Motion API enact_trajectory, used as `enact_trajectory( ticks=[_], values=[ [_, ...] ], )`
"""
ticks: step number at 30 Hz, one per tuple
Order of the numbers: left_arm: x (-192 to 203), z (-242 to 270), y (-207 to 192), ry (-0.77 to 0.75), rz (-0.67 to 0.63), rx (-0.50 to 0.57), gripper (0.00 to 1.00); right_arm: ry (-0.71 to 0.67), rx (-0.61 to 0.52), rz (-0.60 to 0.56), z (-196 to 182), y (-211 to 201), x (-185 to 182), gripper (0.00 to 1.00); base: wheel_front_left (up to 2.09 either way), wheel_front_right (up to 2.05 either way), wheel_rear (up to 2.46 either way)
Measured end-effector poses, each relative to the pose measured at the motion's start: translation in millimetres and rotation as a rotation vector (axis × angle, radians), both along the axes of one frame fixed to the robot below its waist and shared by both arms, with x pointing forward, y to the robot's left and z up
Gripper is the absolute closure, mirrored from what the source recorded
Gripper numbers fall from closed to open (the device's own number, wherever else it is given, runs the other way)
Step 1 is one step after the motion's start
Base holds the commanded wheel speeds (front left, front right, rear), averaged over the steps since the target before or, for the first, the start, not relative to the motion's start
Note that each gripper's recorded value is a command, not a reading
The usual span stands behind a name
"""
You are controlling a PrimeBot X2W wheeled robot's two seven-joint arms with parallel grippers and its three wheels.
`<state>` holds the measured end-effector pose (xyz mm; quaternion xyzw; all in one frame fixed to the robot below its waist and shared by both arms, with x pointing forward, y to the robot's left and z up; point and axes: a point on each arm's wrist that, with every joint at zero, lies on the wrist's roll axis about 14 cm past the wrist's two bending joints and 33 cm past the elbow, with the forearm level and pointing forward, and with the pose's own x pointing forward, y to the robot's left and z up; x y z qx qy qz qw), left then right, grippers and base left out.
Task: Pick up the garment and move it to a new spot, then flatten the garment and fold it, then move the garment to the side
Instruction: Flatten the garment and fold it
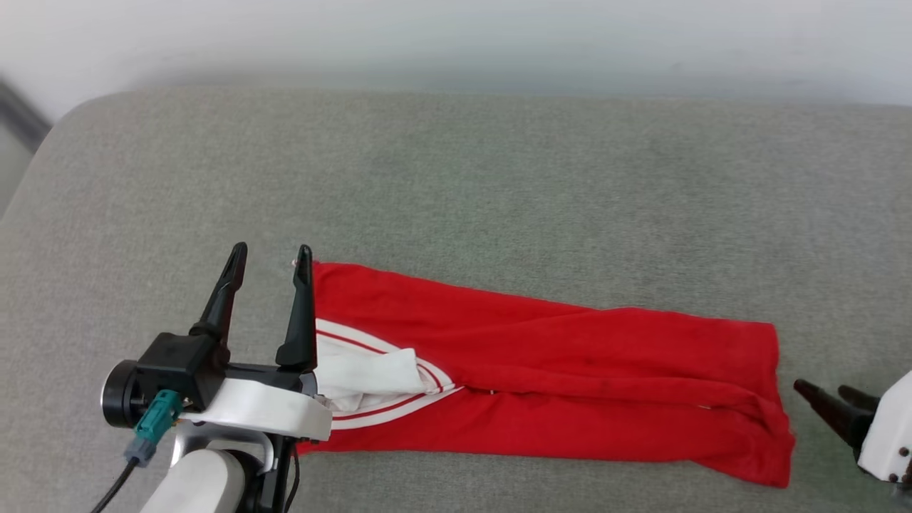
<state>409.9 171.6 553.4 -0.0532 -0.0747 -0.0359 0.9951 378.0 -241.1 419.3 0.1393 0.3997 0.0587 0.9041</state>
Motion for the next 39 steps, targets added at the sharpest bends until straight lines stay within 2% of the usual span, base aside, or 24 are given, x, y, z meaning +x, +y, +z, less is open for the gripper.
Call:
enact_trajectory(
  ticks=[8,13,14,16,22,30,39],
  values=[
    [-3,-12,8,0.027,0.034,0.037,0.00,0.194,0.055,0.078,-42,37,-8,0.00,0.00,0.00,0.00],
    [-4,-16,11,0.035,0.048,0.037,0.00,0.246,0.063,0.100,-55,47,-11,0.00,0.00,0.00,0.00],
    [-4,-16,11,0.035,0.049,0.037,0.00,0.249,0.070,0.102,-55,48,-11,0.55,0.00,0.00,0.00],
    [-4,-14,11,0.029,0.050,0.037,0.00,0.247,0.069,0.108,-54,50,-12,1.00,0.00,0.00,0.00],
    [-10,-8,13,0.013,0.055,0.039,0.00,0.204,0.066,0.125,-43,53,-10,1.00,0.00,0.00,0.00],
    [-26,-3,14,0.008,0.053,0.062,0.00,0.028,0.015,0.118,1,38,1,1.00,0.00,0.00,0.00],
    [-32,7,7,-0.004,0.017,0.082,0.00,-0.040,-0.070,-0.054,31,-30,-24,1.00,0.00,0.00,0.00]
  ],
)
